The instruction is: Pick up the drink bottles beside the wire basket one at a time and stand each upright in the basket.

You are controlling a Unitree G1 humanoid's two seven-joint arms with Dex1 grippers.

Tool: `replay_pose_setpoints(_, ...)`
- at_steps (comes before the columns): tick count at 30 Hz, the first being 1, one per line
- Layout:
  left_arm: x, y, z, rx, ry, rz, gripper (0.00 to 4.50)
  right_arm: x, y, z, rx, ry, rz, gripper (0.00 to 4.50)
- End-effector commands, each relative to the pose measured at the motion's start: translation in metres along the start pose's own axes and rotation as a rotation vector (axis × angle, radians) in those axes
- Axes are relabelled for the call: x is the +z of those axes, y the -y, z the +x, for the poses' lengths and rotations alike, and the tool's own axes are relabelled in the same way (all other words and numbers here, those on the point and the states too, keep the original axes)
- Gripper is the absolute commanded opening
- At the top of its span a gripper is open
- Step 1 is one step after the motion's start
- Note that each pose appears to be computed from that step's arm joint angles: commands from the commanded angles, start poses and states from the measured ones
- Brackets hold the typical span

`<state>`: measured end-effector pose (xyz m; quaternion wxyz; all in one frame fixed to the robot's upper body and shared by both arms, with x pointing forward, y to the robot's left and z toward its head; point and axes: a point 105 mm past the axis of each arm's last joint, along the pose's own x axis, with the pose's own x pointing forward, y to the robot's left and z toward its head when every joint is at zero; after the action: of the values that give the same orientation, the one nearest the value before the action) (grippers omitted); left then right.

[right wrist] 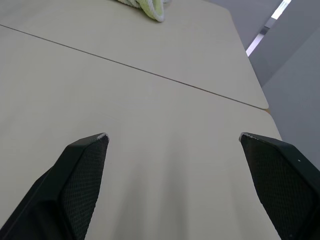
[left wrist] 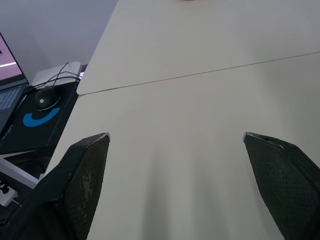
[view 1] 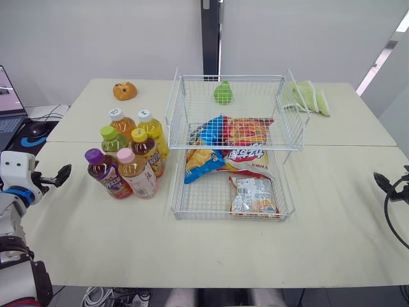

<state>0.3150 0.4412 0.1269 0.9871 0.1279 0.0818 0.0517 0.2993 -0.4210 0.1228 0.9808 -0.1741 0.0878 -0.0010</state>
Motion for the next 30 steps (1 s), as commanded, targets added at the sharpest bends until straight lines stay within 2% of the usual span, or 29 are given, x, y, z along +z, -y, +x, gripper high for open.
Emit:
replay_pose_setpoints(1,0.016,-0.015,-0.005,0.044,0.038,0.028,4.45,0.021,0.013,-0.003,-0.033,0.06,-0.04,4.5)
replay_pose_setpoints(26,0.018,-0.021,-0.004,0.106,0.052,0.01,4.45,0.021,0.02,-0.008,-0.072,0.061,-0.04,4.5)
replay_pose_setpoints(29,0.019,-0.021,-0.003,0.101,0.051,0.01,4.45,0.035,0.024,-0.009,-0.092,0.12,-0.042,4.5)
replay_pose_setpoints(30,0.021,-0.019,-0.004,0.072,0.069,-0.019,4.45,0.066,0.021,-0.006,-0.07,0.219,-0.04,4.5)
